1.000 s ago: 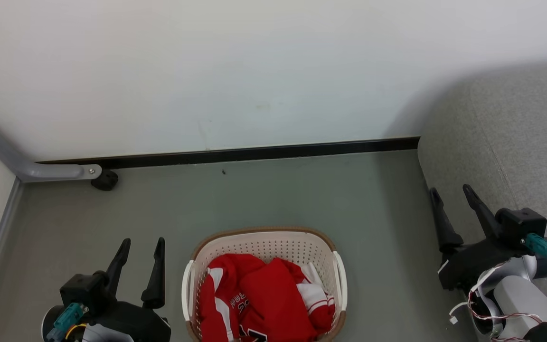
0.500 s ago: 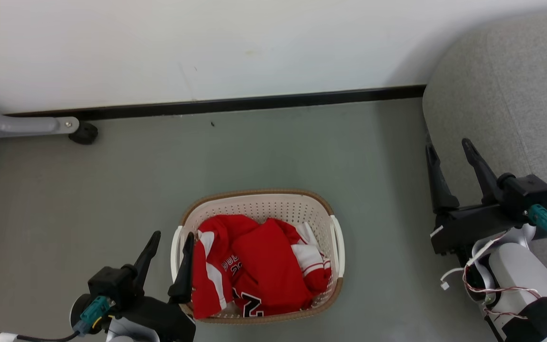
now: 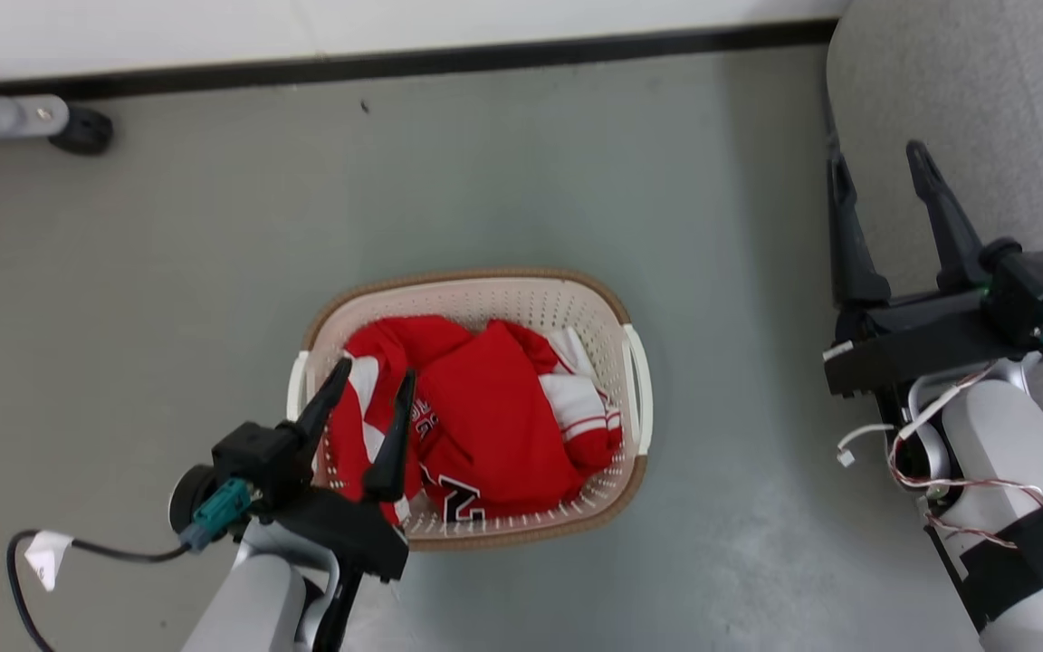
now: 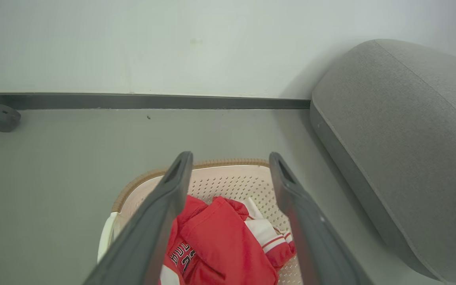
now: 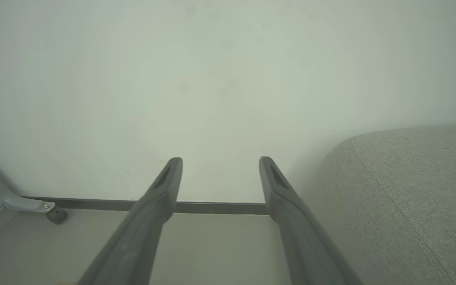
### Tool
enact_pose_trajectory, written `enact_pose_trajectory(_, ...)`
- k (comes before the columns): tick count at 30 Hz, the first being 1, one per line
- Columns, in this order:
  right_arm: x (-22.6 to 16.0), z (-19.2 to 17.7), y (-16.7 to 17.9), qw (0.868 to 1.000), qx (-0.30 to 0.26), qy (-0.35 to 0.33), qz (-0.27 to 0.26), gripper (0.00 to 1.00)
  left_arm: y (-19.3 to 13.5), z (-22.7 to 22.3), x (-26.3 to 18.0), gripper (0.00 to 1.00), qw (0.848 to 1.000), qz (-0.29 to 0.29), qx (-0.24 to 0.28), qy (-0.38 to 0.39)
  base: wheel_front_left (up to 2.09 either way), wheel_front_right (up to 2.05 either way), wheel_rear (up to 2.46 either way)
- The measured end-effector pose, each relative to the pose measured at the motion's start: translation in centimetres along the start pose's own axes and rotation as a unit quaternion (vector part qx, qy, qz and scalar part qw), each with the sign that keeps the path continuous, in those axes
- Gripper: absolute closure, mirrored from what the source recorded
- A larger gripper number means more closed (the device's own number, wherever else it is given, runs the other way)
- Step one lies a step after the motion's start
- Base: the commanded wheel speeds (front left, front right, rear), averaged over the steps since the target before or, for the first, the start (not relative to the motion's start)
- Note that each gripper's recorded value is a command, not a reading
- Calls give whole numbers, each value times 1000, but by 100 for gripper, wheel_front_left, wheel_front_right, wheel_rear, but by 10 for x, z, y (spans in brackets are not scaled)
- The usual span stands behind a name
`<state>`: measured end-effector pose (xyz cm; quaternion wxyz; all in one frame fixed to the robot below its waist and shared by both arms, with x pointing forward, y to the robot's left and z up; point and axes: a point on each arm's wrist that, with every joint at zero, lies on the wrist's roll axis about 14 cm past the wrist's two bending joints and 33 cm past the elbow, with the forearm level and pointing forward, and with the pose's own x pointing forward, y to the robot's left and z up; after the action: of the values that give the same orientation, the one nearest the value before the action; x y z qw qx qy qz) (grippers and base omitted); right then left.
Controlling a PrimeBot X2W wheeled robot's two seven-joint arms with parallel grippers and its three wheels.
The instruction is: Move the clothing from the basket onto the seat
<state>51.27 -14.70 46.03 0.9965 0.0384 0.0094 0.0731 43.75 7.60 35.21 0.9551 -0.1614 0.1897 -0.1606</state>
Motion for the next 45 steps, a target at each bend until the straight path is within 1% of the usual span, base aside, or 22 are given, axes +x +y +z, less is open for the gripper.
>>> enact_pose_trajectory(8,19,-25,3,1000,-3,11,5,0,12,-35,31,0,999,-2,3,54,0,0,0)
enact_pose_trajectory(12,20,-36,2,1000,-1,22,2,0,20,-51,38,0,997,2,7,79,0,0,0)
enact_pose_trajectory(17,19,-57,-6,999,1,44,-10,0,34,-80,48,0,991,6,26,132,0,0,0)
enact_pose_trajectory(21,17,-65,-9,998,5,53,-18,0,47,-103,45,0,982,16,50,183,0,0,0)
enact_pose_trajectory(24,16,-68,-9,998,9,56,-22,0,57,-118,40,0,975,31,57,212,0,0,0)
enact_pose_trajectory(30,14,-75,-15,997,8,64,-30,0,68,-129,43,0,967,47,65,240,0,0,0)
enact_pose_trajectory(37,14,-86,-14,997,14,72,-33,0,85,-147,41,0,954,69,72,281,0,0,0)
enact_pose_trajectory(45,15,-98,-14,996,20,82,-38,0,94,-168,36,0,940,76,77,324,0,0,0)
